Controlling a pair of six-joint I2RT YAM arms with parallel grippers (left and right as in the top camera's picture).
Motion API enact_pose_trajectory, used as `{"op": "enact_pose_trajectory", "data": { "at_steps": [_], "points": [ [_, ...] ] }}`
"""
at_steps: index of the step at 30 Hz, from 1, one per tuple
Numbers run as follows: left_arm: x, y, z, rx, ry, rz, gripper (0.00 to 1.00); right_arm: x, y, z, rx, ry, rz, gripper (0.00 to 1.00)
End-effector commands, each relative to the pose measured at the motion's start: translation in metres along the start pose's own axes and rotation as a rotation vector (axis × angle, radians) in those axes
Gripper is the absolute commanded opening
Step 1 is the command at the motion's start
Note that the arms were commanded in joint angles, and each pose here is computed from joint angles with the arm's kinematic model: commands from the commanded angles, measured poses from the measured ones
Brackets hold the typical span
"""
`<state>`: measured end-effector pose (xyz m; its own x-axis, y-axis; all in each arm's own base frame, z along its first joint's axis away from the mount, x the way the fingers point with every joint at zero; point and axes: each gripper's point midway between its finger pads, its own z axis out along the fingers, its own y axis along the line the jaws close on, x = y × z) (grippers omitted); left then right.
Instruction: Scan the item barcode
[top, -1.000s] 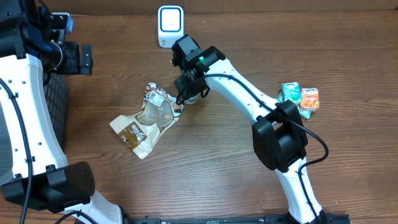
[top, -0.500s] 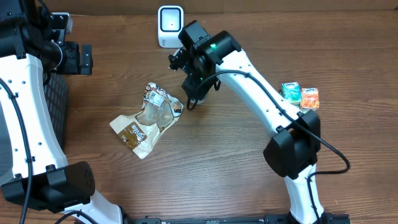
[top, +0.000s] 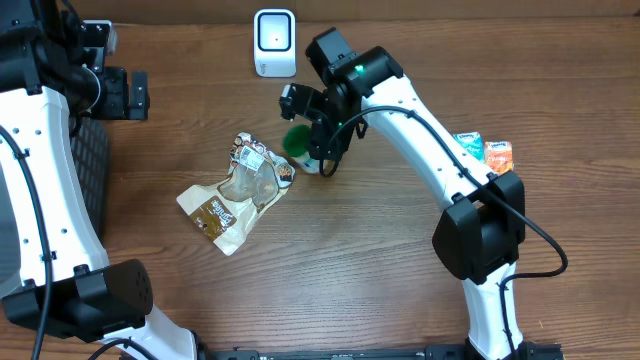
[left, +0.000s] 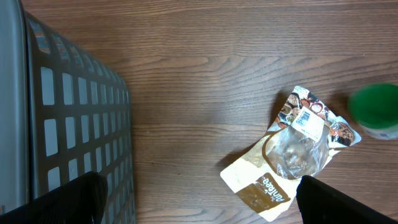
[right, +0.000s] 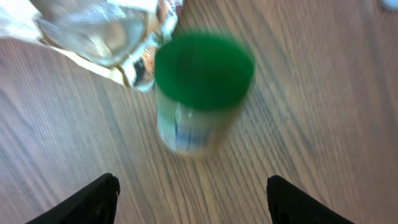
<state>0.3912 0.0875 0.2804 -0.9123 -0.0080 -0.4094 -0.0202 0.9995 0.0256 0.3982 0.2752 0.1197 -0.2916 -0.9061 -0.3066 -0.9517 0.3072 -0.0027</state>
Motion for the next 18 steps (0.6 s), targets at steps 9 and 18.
{"op": "enact_pose_trajectory", "data": {
  "at_steps": [9,18],
  "points": [
    [-0.002,-0.002,0.000,0.007,-0.004,0.021,1.00,0.008,-0.022,0.005,0.013,-0.083,0.199,0.87],
    [-0.002,-0.002,0.000,0.007,-0.004,0.021,1.00,-0.036,-0.061,-0.009,0.084,-0.317,0.673,0.86]
  ]
}}
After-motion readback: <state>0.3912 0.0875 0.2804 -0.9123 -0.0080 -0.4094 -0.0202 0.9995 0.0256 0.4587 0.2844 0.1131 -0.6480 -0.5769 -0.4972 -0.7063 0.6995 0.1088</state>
